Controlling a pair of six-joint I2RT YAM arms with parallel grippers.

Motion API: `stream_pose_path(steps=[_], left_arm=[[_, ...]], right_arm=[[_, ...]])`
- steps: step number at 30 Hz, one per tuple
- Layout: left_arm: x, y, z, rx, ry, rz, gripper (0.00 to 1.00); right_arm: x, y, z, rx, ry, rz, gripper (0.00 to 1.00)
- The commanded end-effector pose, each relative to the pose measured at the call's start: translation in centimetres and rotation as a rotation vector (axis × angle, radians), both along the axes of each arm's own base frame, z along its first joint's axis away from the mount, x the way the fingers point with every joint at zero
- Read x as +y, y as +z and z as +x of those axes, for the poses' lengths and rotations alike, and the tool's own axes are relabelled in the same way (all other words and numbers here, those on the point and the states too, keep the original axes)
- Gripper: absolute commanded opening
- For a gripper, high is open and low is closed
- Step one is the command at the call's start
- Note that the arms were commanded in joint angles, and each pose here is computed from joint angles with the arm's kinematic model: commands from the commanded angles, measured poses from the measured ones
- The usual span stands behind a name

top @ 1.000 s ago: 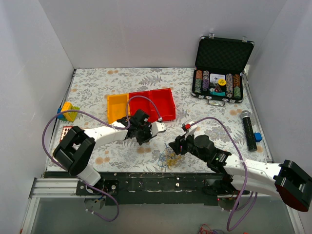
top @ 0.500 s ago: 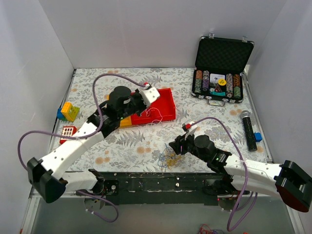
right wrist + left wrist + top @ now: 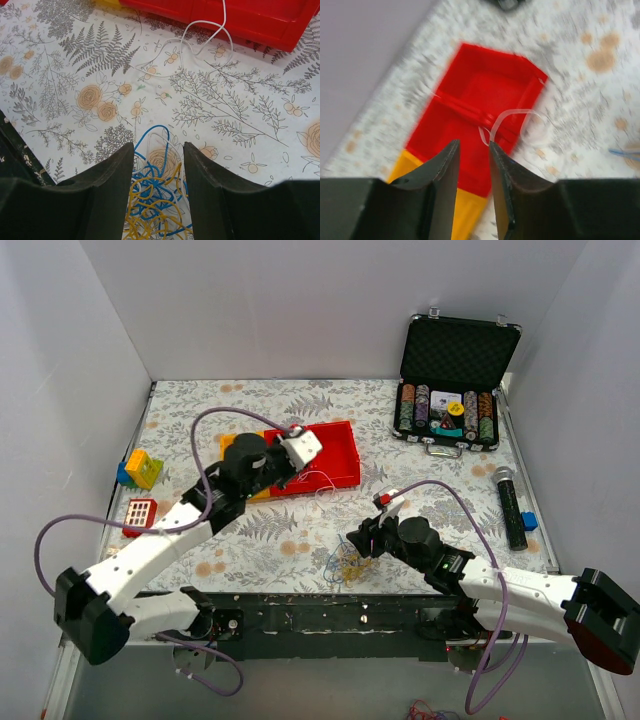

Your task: Untangle the cables

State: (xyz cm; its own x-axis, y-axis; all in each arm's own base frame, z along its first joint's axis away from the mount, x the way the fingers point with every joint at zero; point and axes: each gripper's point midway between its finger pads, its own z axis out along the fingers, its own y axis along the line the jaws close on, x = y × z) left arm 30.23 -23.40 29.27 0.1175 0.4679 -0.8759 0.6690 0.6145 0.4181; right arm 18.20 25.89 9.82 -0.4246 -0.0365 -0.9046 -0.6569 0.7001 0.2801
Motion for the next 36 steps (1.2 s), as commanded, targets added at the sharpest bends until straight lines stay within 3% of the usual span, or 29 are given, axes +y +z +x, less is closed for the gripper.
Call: stream_pose_path(steps=[1, 4, 13, 19, 26, 31, 36], left_arm=[[-0.8, -10.1, -1.6, 0.209, -0.124, 0.160, 0.38], [-1.3, -12.2, -0.5, 0.232, -0.189, 0.203, 0.45], [-0.9, -15.7, 5.5, 0.409, -0.308, 0.239, 0.47], [-2.2, -17.6, 4.7, 0.520, -0.413, 0.233, 0.52], [-1.8, -19.8, 4.6, 0.569, -0.398, 0.256, 0.53], [-1.8, -20.3, 5.7, 0.538, -0.374, 0.259, 0.48], [-2.2, -20.3, 5.5, 0.553, -0.397, 0.251, 0.35]], right_arm=[[0.5, 1.2, 0.2, -0.010, -0.002, 0.042, 0.52], [0.3, 1.2, 0.1, -0.012, -0.005, 0.043, 0.53], [0.2, 1.0, 0.2, -0.011, -0.016, 0.040, 0.53], [0.2, 0.7, 0.3, -0.010, -0.015, 0.026, 0.53], [0.2, 0.7, 0.3, -0.011, -0.013, 0.024, 0.53], [0.3, 1.0, 0.3, -0.012, -0.010, 0.028, 0.53], [0.1, 1.0, 0.3, -0.011, -0.011, 0.026, 0.53]])
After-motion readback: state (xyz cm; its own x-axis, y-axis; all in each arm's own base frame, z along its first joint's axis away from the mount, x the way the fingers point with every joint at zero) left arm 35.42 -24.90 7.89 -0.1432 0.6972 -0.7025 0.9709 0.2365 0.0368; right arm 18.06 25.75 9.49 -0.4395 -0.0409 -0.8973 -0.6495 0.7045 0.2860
